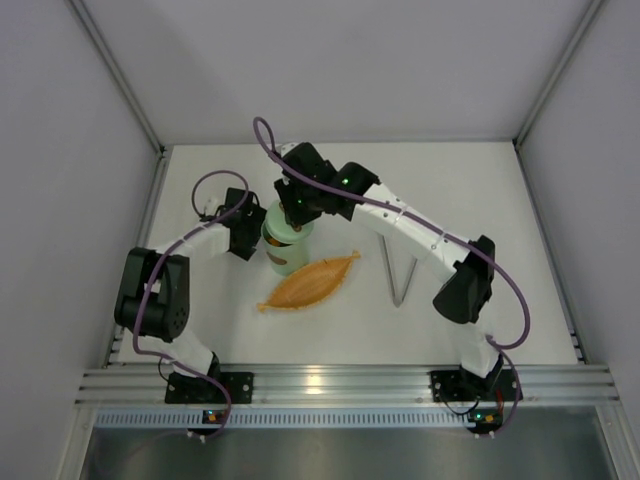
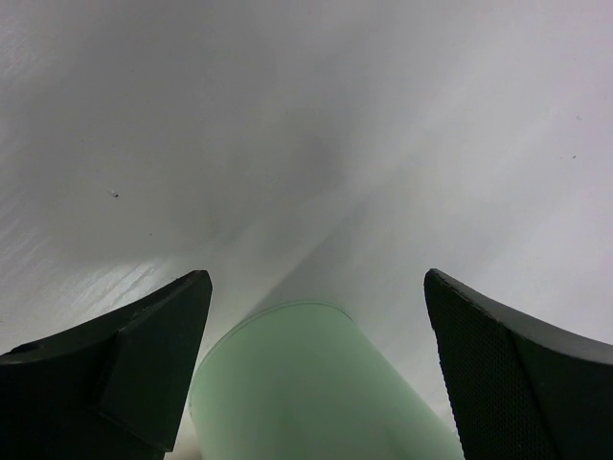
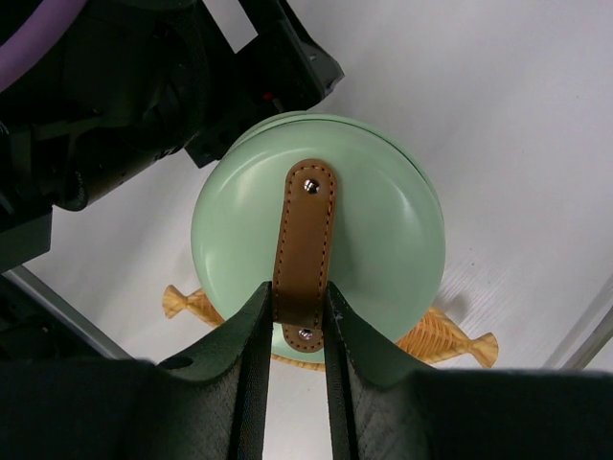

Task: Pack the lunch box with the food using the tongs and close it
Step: Move the packing box to the center of the board, then close the box lid on the packing box.

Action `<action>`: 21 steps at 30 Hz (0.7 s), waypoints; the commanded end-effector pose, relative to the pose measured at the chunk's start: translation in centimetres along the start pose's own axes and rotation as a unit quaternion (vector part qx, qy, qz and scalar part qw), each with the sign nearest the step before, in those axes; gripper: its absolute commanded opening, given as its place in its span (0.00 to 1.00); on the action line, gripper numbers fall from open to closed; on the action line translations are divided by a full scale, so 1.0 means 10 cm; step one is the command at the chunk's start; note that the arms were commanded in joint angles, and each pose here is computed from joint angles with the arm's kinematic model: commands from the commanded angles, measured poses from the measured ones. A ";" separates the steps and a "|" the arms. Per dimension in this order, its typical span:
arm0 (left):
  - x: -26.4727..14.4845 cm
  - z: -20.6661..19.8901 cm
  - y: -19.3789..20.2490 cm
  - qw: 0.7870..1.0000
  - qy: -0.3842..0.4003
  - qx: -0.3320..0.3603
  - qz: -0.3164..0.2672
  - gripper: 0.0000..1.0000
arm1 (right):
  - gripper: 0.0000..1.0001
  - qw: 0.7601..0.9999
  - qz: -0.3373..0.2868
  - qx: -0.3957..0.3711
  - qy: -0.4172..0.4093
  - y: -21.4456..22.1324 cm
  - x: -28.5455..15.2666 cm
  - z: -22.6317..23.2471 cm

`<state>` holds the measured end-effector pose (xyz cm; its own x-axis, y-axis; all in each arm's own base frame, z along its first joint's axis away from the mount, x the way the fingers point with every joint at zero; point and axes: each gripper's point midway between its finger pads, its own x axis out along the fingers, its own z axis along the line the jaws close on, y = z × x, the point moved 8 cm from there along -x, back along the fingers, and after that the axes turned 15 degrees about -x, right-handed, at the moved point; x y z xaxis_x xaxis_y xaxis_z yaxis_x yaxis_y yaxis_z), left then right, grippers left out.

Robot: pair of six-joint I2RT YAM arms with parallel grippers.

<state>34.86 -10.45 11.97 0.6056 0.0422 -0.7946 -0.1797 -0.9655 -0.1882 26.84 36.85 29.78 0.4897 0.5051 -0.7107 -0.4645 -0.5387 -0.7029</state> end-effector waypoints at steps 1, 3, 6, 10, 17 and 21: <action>-0.08 -0.19 -0.16 0.999 0.032 -0.023 -0.030 0.98 | 0.11 1.000 -0.009 -0.022 0.001 -0.08 -0.06 0.10; -0.14 -0.21 -0.29 0.998 0.034 -0.030 -0.039 0.99 | 0.11 1.000 -0.008 -0.028 0.001 -0.09 -0.04 0.12; -0.19 -0.24 -0.46 0.997 0.038 -0.035 -0.056 0.99 | 0.11 0.999 -0.006 -0.034 0.008 -0.11 0.01 0.11; -0.28 -0.26 -0.62 0.996 0.047 -0.042 -0.066 0.99 | 0.11 0.999 -0.008 -0.049 0.008 -0.15 0.09 0.11; -0.29 -0.24 -0.68 0.996 0.048 -0.041 -0.064 0.99 | 0.11 0.998 -0.004 -0.066 0.009 -0.16 0.20 0.11; -0.27 -0.21 -0.69 0.996 0.046 -0.042 -0.061 0.99 | 0.11 0.997 0.009 -0.072 0.004 -0.11 0.27 0.11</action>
<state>35.78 -4.69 15.15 0.6524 0.1437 -0.7441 -0.0448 -0.9728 -0.2271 28.45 39.09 27.55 0.4848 0.4712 -0.7368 -0.4014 -0.6286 -0.6661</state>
